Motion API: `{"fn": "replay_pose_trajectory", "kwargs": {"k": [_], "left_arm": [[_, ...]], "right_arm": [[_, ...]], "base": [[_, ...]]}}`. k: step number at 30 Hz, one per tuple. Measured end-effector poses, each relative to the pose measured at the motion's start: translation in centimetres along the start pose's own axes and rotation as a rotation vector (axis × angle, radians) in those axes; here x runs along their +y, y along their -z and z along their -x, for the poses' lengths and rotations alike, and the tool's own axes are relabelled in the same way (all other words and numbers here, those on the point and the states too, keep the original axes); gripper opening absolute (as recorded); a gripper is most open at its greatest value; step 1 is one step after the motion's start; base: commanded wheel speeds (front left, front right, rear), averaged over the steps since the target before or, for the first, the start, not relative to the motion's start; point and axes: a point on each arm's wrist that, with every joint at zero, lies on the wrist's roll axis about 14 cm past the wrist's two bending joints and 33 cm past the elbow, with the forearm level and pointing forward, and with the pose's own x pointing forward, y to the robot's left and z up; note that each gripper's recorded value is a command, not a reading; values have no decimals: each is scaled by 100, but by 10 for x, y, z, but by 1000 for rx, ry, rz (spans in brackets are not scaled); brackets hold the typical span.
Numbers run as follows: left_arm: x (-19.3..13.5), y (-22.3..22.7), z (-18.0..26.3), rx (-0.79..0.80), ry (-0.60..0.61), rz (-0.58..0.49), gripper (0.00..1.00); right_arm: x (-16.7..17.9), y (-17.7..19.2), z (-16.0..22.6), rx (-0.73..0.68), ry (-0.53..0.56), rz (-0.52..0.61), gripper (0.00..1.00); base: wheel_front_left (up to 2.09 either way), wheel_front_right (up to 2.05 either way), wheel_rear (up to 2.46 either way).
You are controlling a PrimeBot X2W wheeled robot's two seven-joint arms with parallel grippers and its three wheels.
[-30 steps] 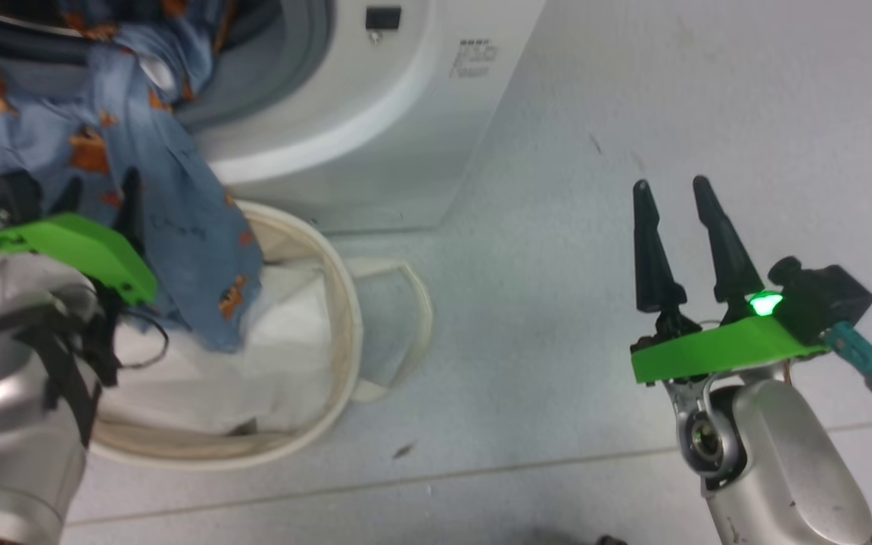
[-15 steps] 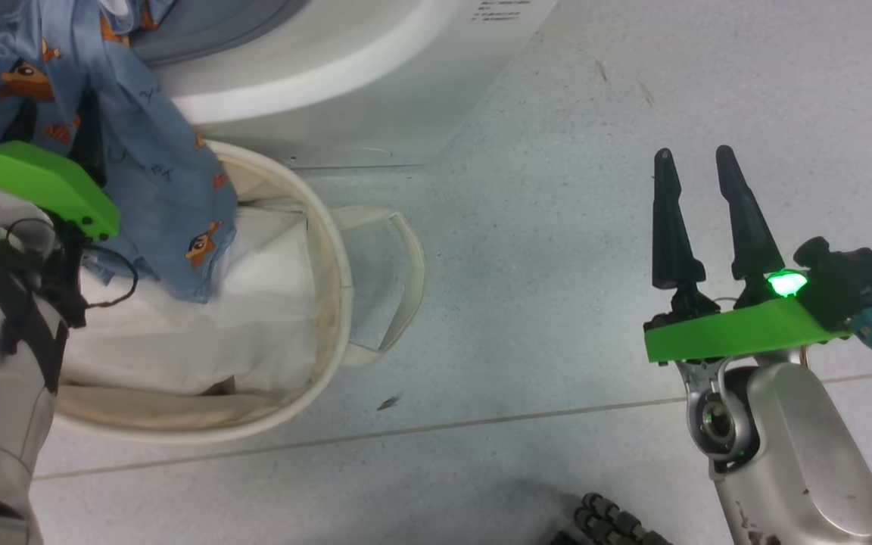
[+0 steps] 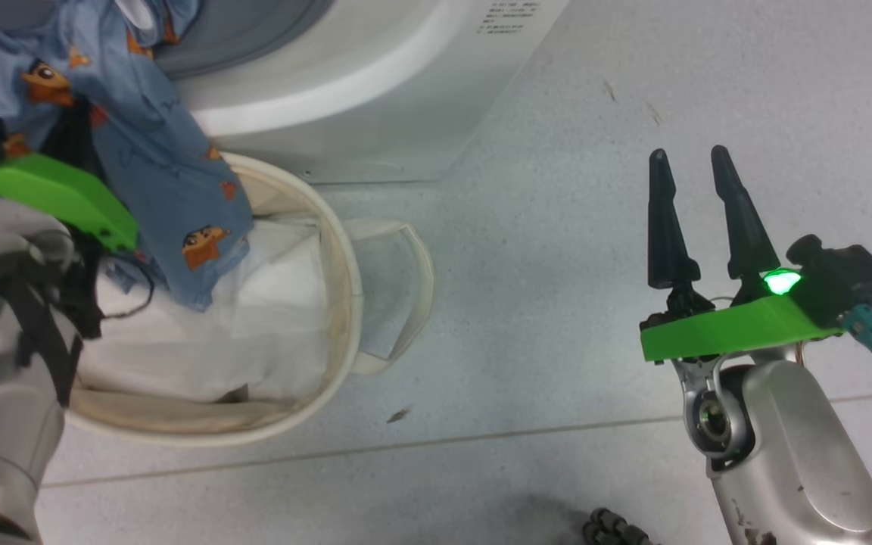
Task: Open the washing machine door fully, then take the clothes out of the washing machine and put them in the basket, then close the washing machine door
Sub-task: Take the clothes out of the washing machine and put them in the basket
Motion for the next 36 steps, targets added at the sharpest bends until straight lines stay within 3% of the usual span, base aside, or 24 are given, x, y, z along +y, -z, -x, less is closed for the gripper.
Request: {"fn": "replay_pose_trajectory", "kwargs": {"k": [9, 19, 29, 36], "left_arm": [[-20, -13, 28, -49, 61, -37, 0], [-36, -54, 92, -230, 123, -75, 0], [-53, -27, 163, -254, 119, -104, 0], [-49, 6, 165, -168, 97, -93, 0]], "right_arm": [[11, -13, 4, -25, -27, -8, 100], [32, -21, 17, -36, -73, -41, 100], [56, -33, 32, -58, -132, -61, 100], [53, -37, 36, -65, -129, -52, 100]], "base": [[0, 0, 0], [0, 0, 0], [0, 0, 0], [0, 0, 0]]}}
